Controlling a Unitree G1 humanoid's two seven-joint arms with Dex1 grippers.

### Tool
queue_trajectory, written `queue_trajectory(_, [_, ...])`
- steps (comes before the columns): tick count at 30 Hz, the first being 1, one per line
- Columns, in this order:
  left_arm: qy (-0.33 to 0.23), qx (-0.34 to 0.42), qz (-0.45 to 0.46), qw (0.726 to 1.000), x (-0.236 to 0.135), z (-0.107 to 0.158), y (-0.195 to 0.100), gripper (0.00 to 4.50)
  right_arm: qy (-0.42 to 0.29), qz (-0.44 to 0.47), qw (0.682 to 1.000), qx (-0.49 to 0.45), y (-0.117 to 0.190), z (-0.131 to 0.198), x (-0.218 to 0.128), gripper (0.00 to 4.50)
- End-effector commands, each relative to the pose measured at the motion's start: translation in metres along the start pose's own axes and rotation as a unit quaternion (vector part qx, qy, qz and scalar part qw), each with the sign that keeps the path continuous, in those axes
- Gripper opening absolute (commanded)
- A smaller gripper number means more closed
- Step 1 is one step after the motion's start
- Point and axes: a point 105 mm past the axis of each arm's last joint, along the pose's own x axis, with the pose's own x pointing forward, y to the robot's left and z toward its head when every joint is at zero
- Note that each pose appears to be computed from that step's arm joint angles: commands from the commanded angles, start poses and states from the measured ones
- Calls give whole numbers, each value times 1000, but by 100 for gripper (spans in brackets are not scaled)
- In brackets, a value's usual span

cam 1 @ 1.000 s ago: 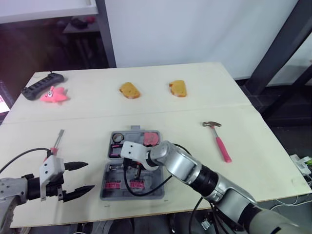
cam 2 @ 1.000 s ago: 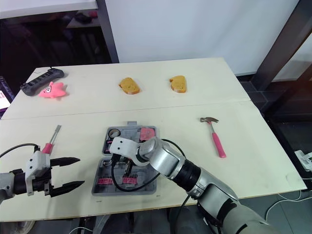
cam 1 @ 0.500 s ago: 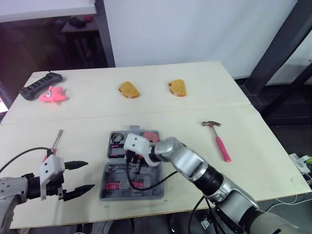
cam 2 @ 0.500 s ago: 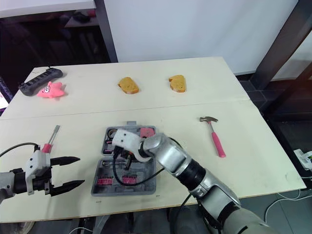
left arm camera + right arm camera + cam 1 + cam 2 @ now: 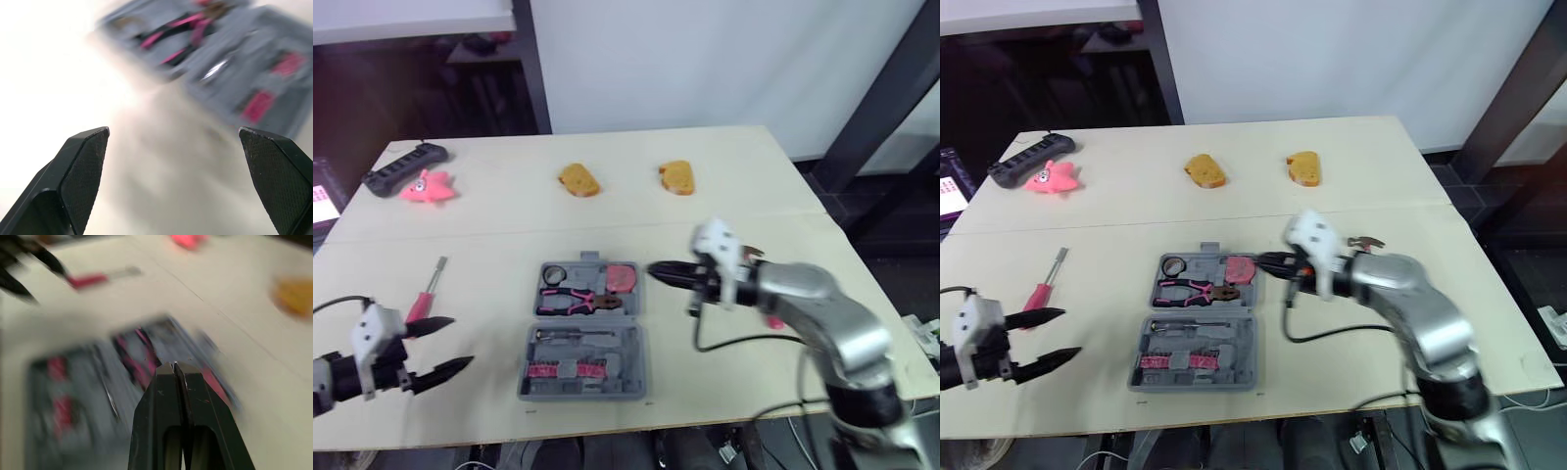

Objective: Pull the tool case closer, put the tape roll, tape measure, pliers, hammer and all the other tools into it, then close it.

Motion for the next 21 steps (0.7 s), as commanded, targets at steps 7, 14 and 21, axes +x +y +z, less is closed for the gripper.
queue_trajectory(7, [67,-18,196,978,-102,-33,64,450,68,-189,979,33,-42,-72,-134,394])
queue_trajectory(14, [97,-56,253,961,-133,-57,72,450,96,-229,968,48,-41,-100,-159,449])
queue_trajectory(21, [89,-51,254,962,-126,-59,74,450,98,-237,965,57,-40,-113,-155,449])
